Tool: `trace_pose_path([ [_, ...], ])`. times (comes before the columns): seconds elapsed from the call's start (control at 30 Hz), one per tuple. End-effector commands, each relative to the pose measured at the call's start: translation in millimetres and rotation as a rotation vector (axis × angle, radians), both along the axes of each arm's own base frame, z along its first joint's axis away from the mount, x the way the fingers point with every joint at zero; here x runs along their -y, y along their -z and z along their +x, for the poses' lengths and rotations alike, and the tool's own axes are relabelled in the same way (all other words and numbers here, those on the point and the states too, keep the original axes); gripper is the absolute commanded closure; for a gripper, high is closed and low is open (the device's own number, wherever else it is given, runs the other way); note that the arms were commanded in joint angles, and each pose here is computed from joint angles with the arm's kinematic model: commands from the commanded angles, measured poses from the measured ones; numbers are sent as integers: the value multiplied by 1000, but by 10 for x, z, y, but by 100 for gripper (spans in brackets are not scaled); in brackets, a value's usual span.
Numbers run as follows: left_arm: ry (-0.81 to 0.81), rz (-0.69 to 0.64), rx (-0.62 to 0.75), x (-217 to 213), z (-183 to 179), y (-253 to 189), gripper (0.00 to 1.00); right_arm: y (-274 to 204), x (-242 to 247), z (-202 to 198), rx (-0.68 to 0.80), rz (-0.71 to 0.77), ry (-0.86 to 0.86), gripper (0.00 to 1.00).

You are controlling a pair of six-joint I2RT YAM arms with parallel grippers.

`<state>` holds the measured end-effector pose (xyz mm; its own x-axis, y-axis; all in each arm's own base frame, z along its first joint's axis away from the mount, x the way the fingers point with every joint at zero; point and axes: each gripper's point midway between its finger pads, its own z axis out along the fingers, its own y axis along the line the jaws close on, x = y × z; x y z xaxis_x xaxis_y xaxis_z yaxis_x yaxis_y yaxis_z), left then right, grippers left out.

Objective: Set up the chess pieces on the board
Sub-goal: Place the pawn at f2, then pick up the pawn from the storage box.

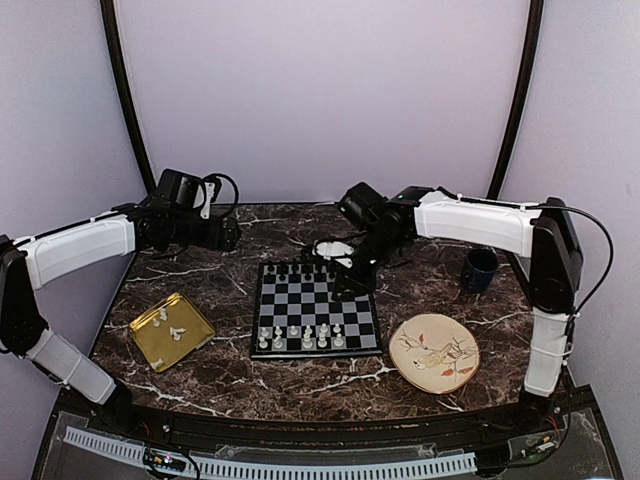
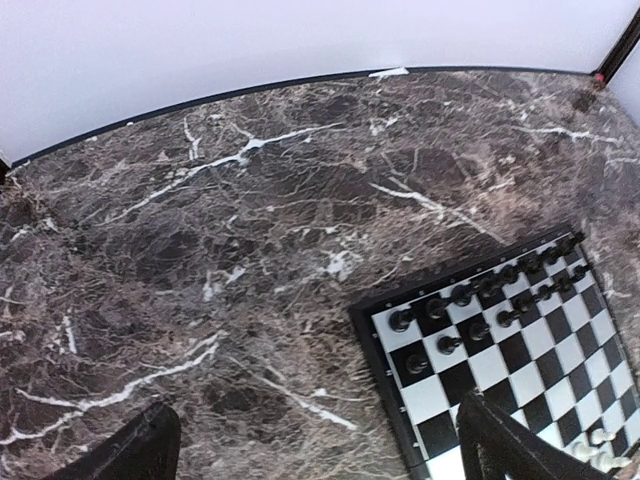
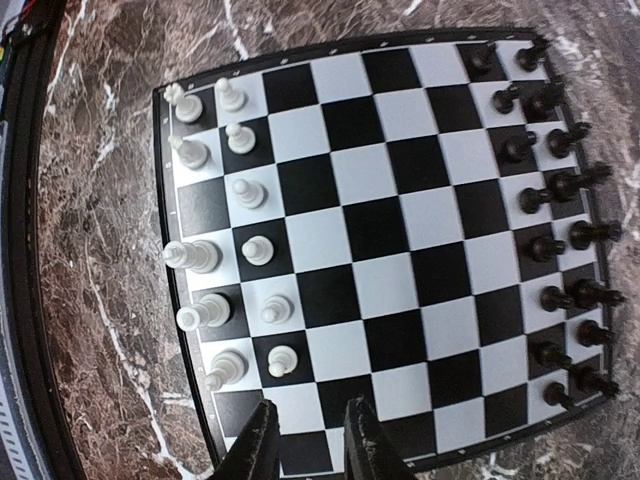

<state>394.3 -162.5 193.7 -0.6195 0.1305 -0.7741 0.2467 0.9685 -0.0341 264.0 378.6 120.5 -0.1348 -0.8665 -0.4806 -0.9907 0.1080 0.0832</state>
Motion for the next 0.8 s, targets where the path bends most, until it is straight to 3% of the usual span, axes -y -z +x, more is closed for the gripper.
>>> trace_pose_path([
  [0.0,52,-316,38,328,-97,-592,1,-430,52,144,15,107,50,76],
  [0.13,150,-693,-72,813,-171,-1358,1,-574,120,209,32,138,79,75],
  [0.27,230,-967,-255,1190,-331,-1826,1,-624,154,235,39,158,94,74],
  [0.37,238,-1014,-301,1354,-434,-2055,1,-593,181,283,37,147,105,74],
  [0.57,240,-980,-315,1589,-666,-2476,1,-482,200,403,-6,120,122,74],
  [0.77,373,-1061,-297,1729,-954,-2891,1,-471,201,429,-19,119,127,74],
])
